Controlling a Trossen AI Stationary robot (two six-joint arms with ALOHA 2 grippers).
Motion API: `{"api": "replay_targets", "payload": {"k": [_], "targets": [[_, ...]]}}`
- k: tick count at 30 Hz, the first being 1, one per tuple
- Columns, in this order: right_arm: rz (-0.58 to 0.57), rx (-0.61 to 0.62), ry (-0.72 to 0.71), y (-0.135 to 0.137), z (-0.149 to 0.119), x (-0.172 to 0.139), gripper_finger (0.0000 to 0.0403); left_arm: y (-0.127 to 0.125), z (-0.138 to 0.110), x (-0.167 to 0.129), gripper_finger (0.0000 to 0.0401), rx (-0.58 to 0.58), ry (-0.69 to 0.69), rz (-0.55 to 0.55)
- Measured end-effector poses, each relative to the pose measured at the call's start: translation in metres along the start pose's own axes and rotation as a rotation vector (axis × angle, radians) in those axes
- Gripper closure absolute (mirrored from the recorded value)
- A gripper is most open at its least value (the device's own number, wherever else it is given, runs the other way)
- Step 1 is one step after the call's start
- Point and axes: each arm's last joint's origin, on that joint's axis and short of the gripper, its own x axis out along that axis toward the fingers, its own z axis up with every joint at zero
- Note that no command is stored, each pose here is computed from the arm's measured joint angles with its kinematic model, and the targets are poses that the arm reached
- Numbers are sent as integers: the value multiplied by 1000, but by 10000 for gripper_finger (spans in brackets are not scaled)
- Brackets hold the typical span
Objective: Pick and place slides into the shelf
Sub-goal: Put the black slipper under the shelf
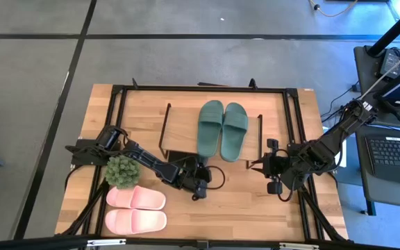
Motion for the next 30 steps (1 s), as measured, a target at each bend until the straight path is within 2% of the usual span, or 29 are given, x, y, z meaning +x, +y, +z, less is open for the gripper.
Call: {"api": "replay_targets", "payload": {"k": [7,9,13,16,20,23,26,30], "targets": [[0,1,0,0,0,0,314,-7,10,-12,240,14,-29,-22],[1,1,0,0,0,0,314,-10,14,-20,240,49,-24,-33],[0,0,1,0,0,0,314,-19,26,-41,240,119,4,-121],[0,10,2,0,0,0,314,-28,32,-57,240,157,80,-296],[-3,19,9,0,-1,0,314,-42,30,-76,240,185,177,-607],[-2,20,8,0,-1,0,314,-52,26,-86,240,206,211,-725],[-3,20,8,0,-1,0,314,-55,20,-91,240,200,254,-711],[-2,19,8,0,-1,0,314,-47,11,-86,240,143,366,-556]]}}
